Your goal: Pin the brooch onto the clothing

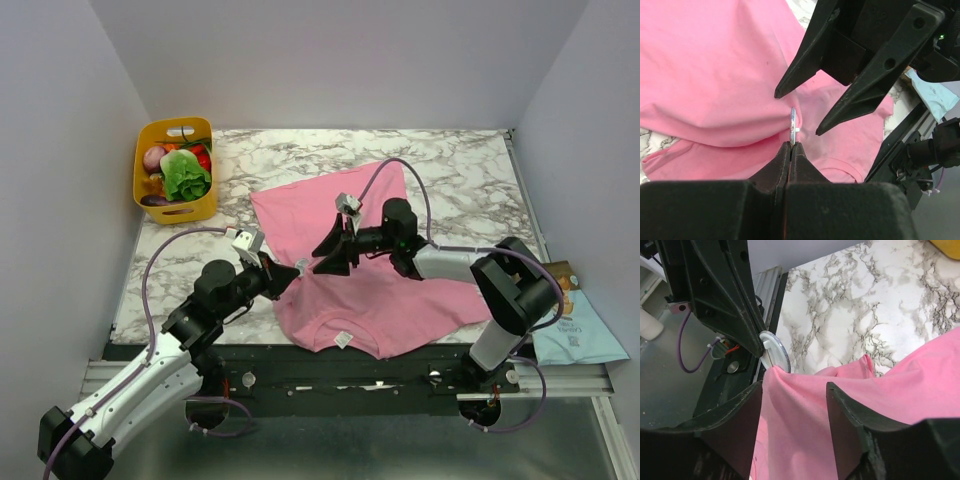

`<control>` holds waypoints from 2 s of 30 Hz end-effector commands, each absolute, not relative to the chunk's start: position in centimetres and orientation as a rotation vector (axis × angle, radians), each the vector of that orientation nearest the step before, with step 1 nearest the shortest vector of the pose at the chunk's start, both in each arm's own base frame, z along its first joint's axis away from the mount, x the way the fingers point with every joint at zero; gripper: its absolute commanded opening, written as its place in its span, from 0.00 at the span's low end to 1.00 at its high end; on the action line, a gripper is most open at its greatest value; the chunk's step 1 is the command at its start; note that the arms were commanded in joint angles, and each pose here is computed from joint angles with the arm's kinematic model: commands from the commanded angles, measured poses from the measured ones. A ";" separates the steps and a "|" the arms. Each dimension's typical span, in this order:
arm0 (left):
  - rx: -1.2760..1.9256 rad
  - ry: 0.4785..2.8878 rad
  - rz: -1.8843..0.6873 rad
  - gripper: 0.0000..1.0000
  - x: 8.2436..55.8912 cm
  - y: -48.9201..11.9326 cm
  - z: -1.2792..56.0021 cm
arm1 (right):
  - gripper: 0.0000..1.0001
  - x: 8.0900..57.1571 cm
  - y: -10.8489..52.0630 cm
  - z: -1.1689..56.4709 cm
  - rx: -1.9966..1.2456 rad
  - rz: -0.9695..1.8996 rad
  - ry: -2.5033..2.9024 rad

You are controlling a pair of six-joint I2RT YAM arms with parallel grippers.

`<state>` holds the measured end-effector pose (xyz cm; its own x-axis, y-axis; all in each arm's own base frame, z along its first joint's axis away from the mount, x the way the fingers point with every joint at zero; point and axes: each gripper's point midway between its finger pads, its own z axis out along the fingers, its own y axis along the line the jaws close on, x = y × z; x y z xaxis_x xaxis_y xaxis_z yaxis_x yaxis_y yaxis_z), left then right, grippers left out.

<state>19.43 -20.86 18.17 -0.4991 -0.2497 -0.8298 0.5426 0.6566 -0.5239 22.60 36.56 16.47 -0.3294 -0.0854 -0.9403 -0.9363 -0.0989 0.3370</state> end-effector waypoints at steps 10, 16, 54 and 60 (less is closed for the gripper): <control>0.212 1.853 -0.963 0.00 19.7 -20.7 18.4 | 0.73 22.8 36.1 18.9 -1.151 1.431 1.347; 0.212 1.856 -0.953 0.00 19.9 -20.6 18.3 | 0.77 22.7 36.0 19.0 -1.152 1.425 1.340; 0.358 2.244 -0.045 0.00 23.0 -21.9 11.4 | 1.00 34.6 22.9 17.0 -0.075 1.087 2.050; 0.507 2.201 0.163 0.00 22.5 -24.5 10.3 | 1.00 34.5 22.3 16.1 -0.077 1.066 2.084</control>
<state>22.01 -24.51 9.82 -0.6151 0.3127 -0.7238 0.3417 0.9330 0.1127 35.37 22.25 17.27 -0.6476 0.2967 -0.7018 -0.3967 0.6551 0.6430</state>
